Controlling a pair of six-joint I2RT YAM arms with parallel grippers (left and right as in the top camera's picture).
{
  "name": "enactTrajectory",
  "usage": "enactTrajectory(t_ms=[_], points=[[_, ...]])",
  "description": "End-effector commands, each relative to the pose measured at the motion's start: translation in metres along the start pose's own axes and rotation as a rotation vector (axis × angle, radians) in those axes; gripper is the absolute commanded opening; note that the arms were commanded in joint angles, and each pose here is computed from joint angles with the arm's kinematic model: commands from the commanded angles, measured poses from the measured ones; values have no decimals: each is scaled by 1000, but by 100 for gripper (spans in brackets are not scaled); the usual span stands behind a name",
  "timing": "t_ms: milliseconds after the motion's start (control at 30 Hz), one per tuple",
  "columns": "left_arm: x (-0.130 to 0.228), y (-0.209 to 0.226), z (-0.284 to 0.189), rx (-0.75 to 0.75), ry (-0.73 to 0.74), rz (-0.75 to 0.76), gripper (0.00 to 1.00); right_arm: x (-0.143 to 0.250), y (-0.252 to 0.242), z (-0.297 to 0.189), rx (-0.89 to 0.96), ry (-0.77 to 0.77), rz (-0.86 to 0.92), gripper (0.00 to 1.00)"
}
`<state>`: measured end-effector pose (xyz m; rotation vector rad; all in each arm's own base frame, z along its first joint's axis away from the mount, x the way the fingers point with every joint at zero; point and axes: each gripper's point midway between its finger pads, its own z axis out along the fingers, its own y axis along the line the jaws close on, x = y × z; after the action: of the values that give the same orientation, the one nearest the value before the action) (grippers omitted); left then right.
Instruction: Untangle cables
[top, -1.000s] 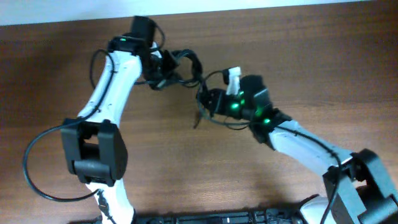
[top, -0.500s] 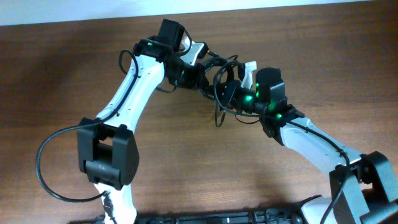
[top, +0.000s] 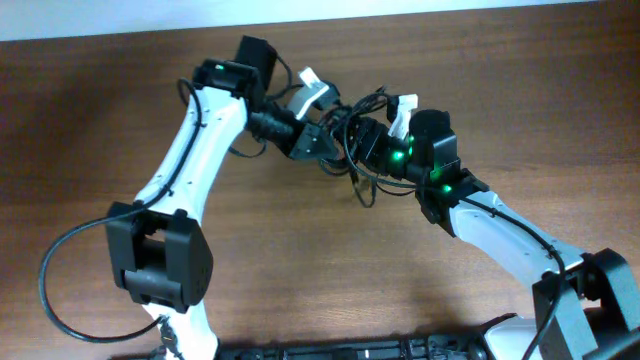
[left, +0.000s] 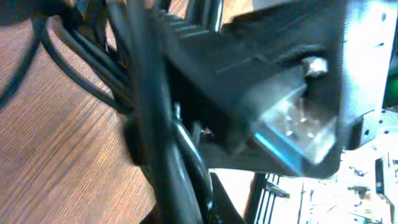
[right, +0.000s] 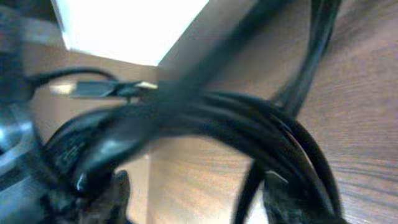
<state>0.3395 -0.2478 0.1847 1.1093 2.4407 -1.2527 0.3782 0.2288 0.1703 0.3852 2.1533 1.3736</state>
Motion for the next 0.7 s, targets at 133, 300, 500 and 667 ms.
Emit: enactTrajectory(t_ms=[133, 300, 500, 667], points=[[-11, 26, -93, 33, -278, -129, 0, -32, 24, -66, -74, -15, -405, 85], [-12, -2, -76, 121, -245, -69, 0, -51, 15, -80, -62, -55, -493, 85], [-21, -64, -28, 281, -160, 22, 0, -62, -22, -66, 59, -80, -483, 84], [-17, -86, -22, 363, -134, -29, 0, -97, -61, -77, 308, -244, -450, 76]])
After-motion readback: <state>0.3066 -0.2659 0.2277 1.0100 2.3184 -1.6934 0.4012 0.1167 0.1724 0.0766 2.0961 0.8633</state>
